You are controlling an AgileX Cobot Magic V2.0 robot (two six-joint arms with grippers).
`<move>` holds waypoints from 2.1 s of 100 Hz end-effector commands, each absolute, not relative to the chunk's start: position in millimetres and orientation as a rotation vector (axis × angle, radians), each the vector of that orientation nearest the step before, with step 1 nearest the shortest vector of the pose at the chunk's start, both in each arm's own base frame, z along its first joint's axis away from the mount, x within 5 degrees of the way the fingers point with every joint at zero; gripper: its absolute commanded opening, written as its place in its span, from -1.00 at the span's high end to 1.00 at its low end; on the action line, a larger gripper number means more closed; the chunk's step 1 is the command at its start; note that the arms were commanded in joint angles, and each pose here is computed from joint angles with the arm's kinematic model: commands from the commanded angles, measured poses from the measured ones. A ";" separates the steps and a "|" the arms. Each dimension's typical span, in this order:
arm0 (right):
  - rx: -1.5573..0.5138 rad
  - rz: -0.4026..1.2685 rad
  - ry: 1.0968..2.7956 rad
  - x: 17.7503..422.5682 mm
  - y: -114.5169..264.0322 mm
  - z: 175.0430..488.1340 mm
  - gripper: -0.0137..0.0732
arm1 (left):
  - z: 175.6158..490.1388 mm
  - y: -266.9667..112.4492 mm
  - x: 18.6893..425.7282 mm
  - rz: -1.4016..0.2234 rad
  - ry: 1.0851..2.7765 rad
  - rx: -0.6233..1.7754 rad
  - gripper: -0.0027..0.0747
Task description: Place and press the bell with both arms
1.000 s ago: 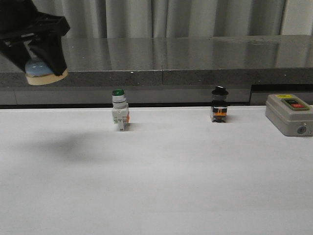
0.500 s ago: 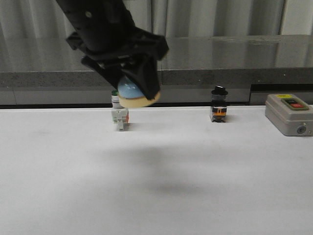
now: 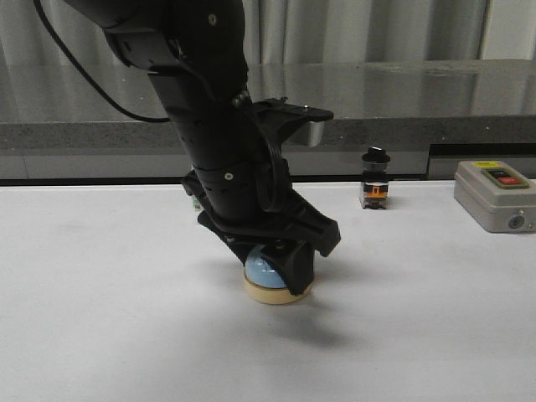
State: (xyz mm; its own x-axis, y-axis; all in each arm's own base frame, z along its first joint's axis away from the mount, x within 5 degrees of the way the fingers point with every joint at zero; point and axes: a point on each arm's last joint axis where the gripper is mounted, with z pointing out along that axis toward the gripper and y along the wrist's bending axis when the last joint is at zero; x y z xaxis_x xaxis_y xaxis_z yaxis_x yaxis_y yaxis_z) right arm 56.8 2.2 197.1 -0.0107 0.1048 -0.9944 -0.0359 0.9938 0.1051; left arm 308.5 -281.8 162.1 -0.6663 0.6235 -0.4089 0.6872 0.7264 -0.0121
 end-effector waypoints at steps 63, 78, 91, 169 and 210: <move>0.046 0.099 1.455 54.0 1.6 212.5 0.83 | 203.0 -285.5 301.0 -0.309 2.500 0.975 -0.67; 0.046 0.099 1.455 54.0 1.6 212.5 0.83 | 228.9 -277.6 294.5 -0.328 2.486 0.960 -0.67; 0.046 0.099 1.455 54.0 1.6 212.5 0.83 | 256.5 -263.9 289.3 -0.342 2.442 0.925 -0.67; 0.046 0.099 1.455 54.0 1.6 212.5 0.83 | 328.3 -41.1 241.4 -0.206 2.078 0.081 -0.67; 0.046 0.099 1.455 54.0 1.6 212.5 0.83 | 337.6 -25.6 169.8 -0.198 1.857 0.048 -0.15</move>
State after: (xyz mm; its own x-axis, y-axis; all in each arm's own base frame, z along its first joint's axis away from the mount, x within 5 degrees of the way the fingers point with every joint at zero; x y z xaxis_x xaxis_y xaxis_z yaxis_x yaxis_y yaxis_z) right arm 56.8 2.2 197.1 -0.0106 0.1005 -0.9949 -0.0360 0.9943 0.1008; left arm 178.0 -27.8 320.3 -0.4168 -0.0314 -0.9085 0.1361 0.9860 -0.0965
